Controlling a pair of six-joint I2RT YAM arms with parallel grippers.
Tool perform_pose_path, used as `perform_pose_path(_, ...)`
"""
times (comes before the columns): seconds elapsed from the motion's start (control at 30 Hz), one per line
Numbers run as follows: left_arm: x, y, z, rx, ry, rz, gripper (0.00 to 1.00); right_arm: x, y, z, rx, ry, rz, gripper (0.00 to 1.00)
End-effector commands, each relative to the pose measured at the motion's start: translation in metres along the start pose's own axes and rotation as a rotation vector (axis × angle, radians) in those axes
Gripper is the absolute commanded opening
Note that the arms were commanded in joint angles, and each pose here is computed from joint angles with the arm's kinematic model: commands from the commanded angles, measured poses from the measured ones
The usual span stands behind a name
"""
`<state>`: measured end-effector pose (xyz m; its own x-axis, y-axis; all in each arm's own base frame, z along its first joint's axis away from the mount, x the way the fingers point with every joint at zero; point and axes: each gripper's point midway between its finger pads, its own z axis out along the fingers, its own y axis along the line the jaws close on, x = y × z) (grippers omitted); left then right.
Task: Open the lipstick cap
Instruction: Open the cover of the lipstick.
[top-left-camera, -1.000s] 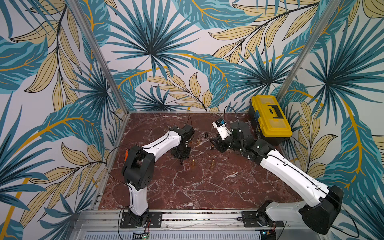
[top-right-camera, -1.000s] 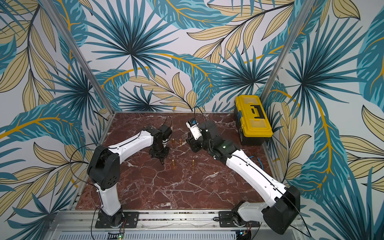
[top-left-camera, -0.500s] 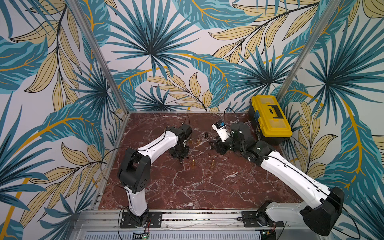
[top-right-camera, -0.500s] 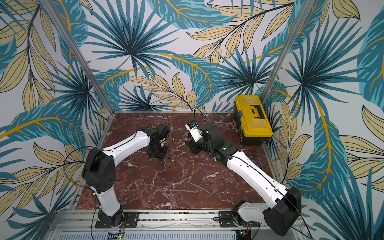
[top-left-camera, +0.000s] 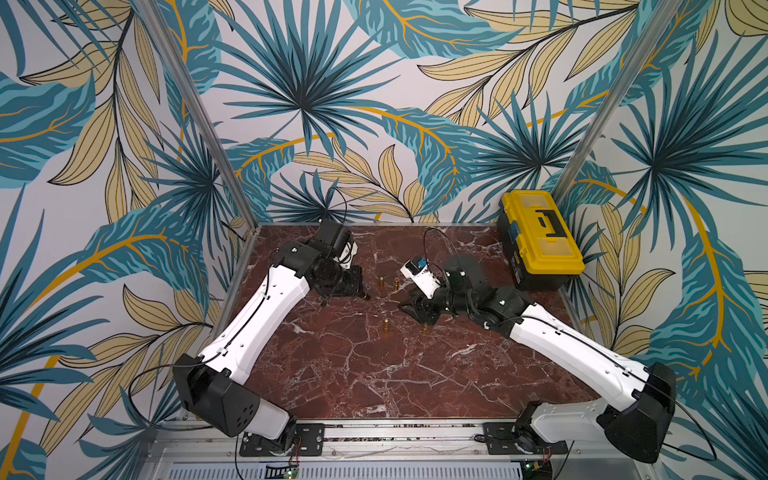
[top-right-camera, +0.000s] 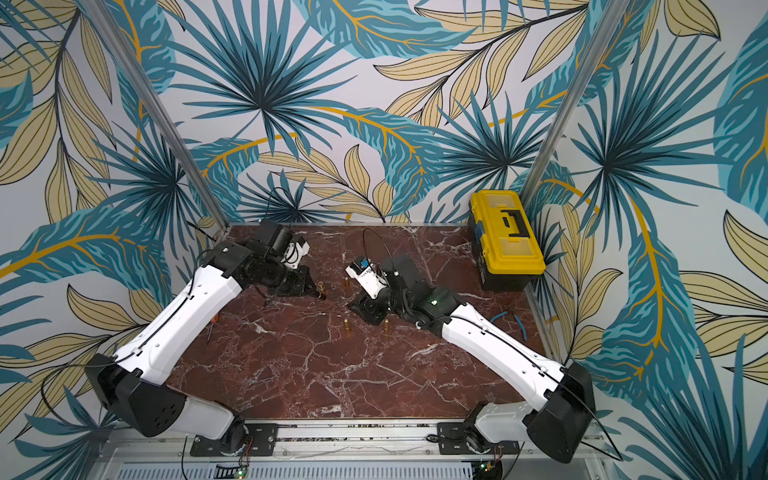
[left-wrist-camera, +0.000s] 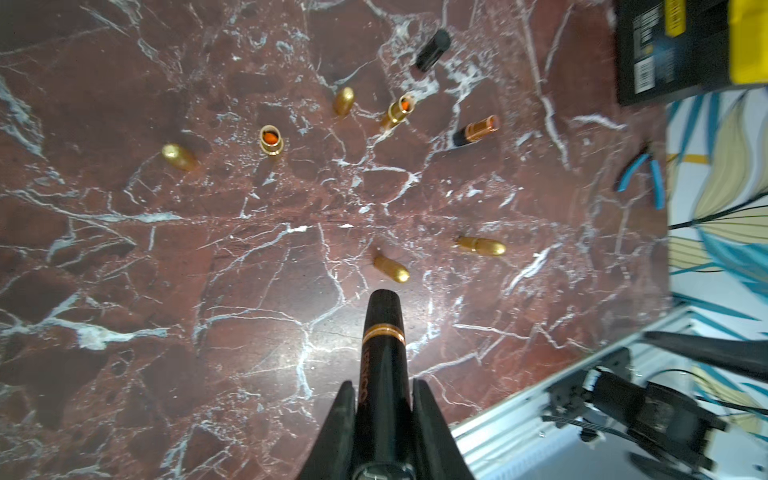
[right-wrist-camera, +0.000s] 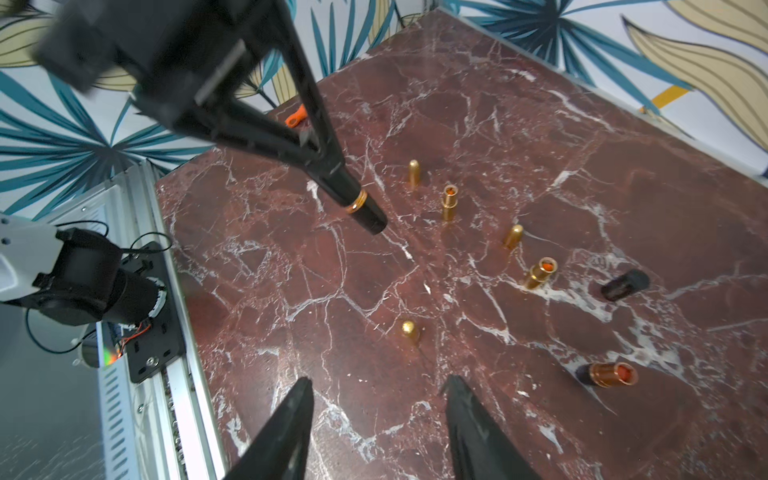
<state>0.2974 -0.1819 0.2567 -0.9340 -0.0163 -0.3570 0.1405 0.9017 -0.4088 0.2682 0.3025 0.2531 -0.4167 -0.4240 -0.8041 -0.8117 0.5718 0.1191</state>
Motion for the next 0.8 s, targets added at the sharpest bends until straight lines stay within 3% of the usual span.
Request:
perform_pose_path(0.0, 0.004, -0.028, -0.029, 0.151, 0.006, -0.041, 0.20, -0.005, 0.012, 0.008, -0.025, 0.000, -0.056, 0.55)
perform_pose_path(0.77, 0.026, -0.043, -0.049, 0.263, 0.064, -0.063, 0.21, -0.026, 0.030, 0.050, -0.049, 0.014, -0.186, 0.53)
